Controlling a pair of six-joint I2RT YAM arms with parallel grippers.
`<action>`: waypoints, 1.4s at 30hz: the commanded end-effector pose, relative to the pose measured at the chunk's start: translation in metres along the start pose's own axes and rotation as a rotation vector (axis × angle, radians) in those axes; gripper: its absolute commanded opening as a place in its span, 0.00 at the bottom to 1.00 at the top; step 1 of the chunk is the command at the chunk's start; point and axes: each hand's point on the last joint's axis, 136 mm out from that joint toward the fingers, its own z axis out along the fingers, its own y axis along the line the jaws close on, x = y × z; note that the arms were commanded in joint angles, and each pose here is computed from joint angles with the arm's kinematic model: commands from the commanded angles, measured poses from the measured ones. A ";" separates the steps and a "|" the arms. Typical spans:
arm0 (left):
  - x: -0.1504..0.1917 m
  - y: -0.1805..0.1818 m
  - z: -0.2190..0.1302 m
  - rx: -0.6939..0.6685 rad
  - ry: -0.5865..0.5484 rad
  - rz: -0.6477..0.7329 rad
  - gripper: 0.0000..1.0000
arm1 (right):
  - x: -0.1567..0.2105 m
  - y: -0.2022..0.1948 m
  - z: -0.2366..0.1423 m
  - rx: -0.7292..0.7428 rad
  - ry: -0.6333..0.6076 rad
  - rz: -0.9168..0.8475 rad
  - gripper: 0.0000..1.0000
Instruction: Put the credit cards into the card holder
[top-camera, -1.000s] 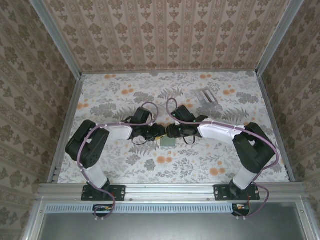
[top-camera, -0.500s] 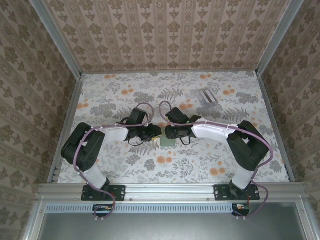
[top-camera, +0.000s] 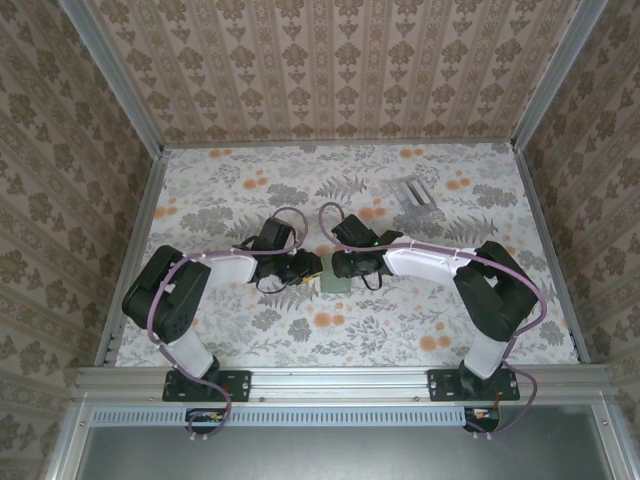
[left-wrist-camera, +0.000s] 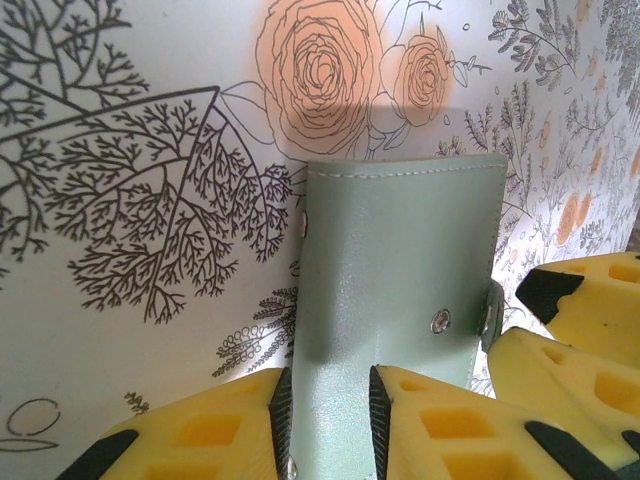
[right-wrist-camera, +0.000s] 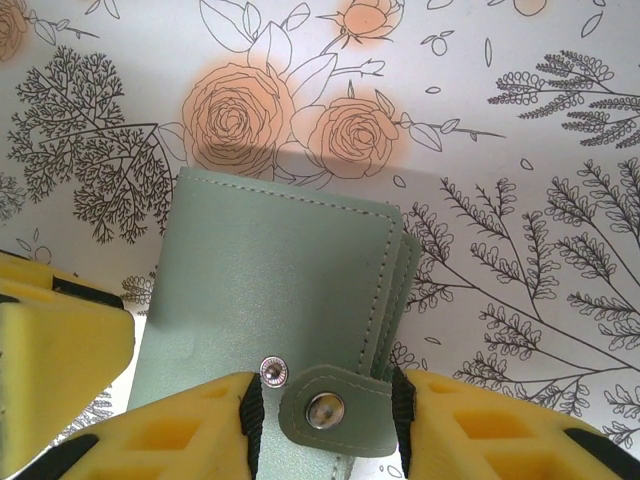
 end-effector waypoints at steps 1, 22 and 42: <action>0.000 0.005 -0.004 -0.014 -0.007 -0.014 0.29 | 0.004 0.000 0.006 0.024 0.035 -0.020 0.42; 0.002 0.008 -0.003 -0.014 0.003 -0.016 0.29 | -0.001 -0.002 -0.005 0.028 -0.001 -0.009 0.03; 0.001 0.007 -0.001 -0.010 0.006 -0.018 0.29 | -0.011 0.013 -0.004 -0.080 -0.060 0.054 0.00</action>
